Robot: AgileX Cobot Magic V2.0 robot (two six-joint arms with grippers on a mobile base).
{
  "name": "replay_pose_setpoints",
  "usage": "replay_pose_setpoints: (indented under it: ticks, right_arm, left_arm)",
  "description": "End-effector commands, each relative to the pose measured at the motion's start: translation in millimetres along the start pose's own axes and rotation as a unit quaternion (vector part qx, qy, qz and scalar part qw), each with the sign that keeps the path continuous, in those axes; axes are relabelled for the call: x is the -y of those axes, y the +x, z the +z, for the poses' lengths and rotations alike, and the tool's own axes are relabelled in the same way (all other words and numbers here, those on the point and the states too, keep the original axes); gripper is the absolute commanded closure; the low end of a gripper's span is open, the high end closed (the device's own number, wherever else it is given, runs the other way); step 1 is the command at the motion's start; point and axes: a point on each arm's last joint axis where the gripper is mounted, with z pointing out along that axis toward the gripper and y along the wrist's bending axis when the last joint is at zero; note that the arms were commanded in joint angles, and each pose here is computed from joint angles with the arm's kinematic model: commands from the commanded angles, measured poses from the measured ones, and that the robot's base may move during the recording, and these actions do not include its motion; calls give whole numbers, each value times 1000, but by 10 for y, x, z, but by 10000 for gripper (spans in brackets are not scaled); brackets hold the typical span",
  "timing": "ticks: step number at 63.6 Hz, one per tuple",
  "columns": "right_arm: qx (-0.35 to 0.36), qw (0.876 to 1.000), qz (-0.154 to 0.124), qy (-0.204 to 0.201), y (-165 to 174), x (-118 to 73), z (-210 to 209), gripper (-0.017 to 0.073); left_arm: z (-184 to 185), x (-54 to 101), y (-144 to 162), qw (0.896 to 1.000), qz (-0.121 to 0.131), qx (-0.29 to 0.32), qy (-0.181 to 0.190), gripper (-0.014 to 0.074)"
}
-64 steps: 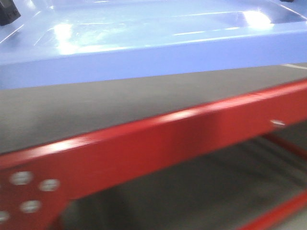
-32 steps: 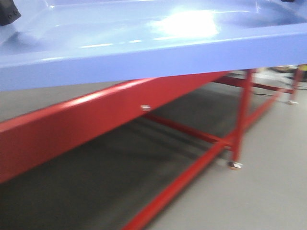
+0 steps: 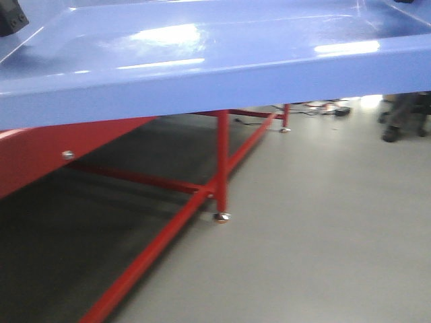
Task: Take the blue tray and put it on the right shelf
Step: 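Hold the tray with both grippers while the base turns away from table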
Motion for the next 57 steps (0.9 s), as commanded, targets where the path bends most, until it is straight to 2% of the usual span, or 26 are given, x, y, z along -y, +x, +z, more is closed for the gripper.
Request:
replay_pose_setpoints:
  ticks: [1,57]
  right_arm:
    - [59,998,-19,4,-71,38,-189,494]
    - [59,998,-19,4,-71,38,-189,494]
  left_arm:
    - [-133,22,27,999,32,14,-2,642]
    - [-133,22,27,999,32,14,-2,642]
